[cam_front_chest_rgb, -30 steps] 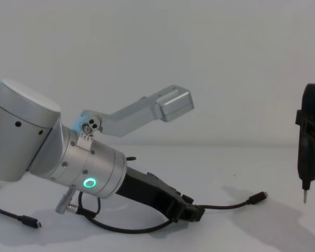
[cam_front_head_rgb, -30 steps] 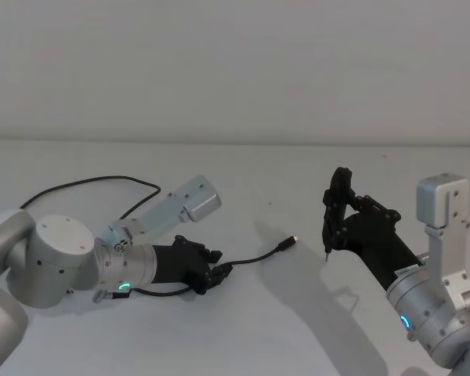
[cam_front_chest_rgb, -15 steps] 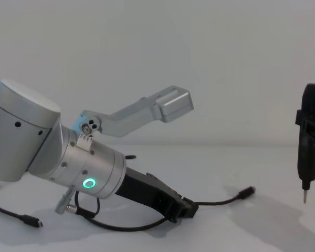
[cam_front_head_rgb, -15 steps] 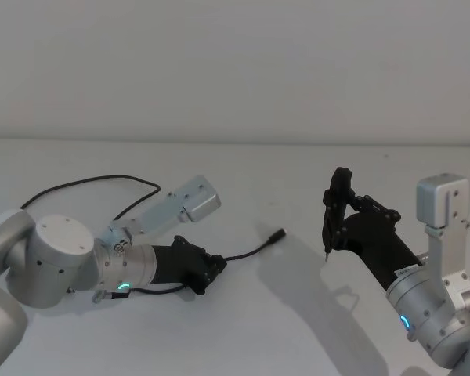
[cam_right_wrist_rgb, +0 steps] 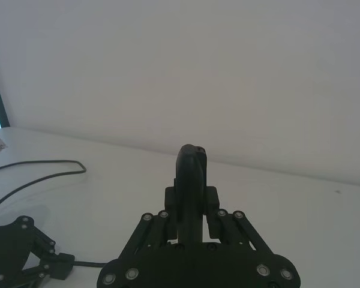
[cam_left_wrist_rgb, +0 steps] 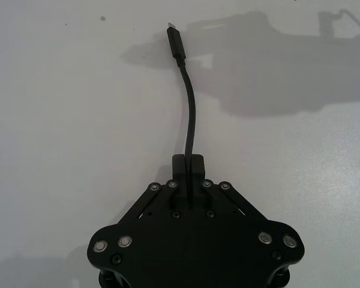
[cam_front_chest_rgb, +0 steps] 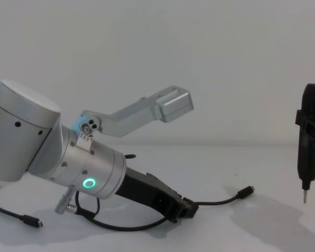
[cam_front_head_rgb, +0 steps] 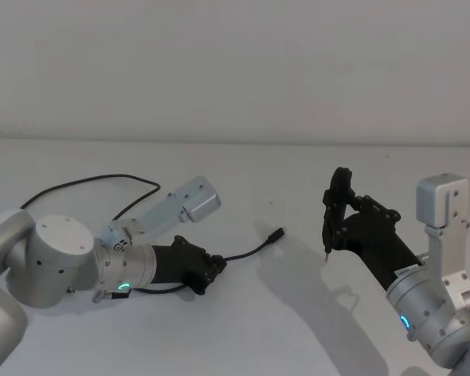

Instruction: Pick up the data cable with the one hand.

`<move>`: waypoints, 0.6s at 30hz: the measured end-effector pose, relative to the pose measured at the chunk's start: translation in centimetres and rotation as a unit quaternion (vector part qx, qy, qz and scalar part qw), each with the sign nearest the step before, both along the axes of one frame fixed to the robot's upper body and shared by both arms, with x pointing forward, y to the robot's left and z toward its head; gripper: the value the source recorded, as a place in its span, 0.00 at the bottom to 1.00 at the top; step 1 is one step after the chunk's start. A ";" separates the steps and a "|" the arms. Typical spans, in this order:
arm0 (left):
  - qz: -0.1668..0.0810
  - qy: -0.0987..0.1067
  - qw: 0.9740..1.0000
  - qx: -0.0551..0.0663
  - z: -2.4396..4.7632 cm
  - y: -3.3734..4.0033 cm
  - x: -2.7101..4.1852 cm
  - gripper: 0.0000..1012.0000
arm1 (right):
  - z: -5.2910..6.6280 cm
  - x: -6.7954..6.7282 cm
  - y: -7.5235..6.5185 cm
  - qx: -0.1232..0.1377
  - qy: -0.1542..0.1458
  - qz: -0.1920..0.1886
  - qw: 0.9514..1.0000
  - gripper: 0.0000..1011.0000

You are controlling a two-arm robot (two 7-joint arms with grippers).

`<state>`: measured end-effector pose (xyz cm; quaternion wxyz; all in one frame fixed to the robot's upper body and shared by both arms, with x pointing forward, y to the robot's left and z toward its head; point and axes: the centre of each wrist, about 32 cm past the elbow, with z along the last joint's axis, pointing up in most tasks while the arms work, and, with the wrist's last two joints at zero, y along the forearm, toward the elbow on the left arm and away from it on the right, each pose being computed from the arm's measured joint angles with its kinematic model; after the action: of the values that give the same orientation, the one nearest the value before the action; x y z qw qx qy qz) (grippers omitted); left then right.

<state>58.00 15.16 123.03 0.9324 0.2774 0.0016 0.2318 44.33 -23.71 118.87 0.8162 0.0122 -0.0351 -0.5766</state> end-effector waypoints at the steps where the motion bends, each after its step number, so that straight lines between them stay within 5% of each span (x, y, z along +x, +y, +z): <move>1: 0.000 0.000 1.000 0.000 0.00 0.00 0.00 0.05 | 0.0 0.0 0.0 0.000 0.000 0.000 1.000 0.27; 11: -0.010 -0.013 1.000 0.000 0.22 -0.13 0.00 0.05 | 0.4 0.0 0.1 0.005 -0.007 0.002 1.000 0.27; 18: -0.040 -0.040 0.998 -0.008 1.10 -0.13 0.09 0.05 | 1.8 -0.1 0.2 0.021 -0.027 0.006 0.999 0.27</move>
<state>58.09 15.03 124.12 0.9426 0.2600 -0.0449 0.2047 44.19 -23.54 120.65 0.8180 0.0450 -0.0455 -0.5717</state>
